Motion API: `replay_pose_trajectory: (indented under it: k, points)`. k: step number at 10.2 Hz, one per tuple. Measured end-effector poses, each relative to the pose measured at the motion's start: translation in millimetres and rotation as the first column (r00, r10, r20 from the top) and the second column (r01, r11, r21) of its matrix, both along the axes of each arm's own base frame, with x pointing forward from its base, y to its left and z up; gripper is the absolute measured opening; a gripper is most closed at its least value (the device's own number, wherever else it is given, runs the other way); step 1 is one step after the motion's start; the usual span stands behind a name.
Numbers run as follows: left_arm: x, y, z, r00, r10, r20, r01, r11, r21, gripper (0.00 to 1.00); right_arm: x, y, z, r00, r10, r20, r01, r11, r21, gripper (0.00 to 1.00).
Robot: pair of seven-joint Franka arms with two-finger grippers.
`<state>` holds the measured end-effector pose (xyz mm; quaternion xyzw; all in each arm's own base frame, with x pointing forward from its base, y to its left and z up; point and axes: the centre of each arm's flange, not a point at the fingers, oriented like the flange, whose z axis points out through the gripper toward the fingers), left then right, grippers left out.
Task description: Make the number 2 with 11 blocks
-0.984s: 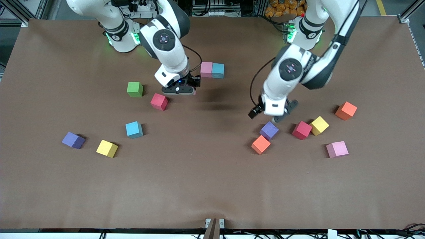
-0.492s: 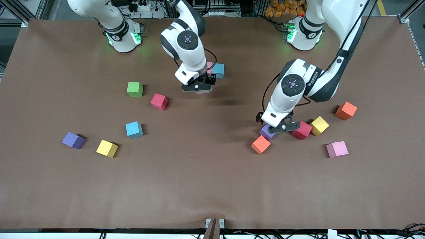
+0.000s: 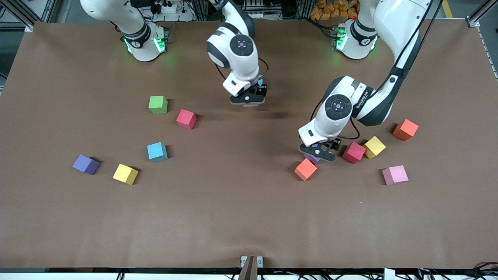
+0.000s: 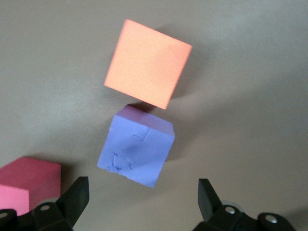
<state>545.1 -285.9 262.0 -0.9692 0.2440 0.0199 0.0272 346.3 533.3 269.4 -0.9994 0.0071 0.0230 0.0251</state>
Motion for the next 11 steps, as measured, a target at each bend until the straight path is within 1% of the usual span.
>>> replay_pose_trajectory:
  k: [1,3,5,8,11]
  points:
    - [-0.4,-0.4,-1.1,0.998,-0.068,-0.006,0.068,0.998,-0.001,1.0,-8.5,11.1,-4.5,1.0,0.004,0.002,-0.004,1.0,-0.003,0.63]
    - [-0.8,0.4,-4.3,0.99,-0.144,-0.016,0.144,0.99,-0.003,1.0,-10.8,18.1,-3.0,1.0,0.007,0.008,-0.008,1.0,0.002,0.63]
    - [-1.1,0.8,-8.8,0.986,-0.165,-0.024,0.165,0.986,-0.004,1.0,-6.4,16.2,-2.1,1.0,0.001,0.012,-0.001,1.0,0.002,0.63]
    - [-0.7,1.1,-10.2,0.985,-0.169,-0.024,0.168,0.986,-0.006,1.0,-2.1,13.2,-4.1,1.0,-0.007,0.013,0.007,1.0,-0.004,0.63]
    - [-0.1,0.9,-10.0,0.985,-0.169,-0.02,0.168,0.986,-0.008,1.0,-2.8,13.5,-4.7,1.0,0.007,0.014,-0.007,1.0,-0.005,0.63]
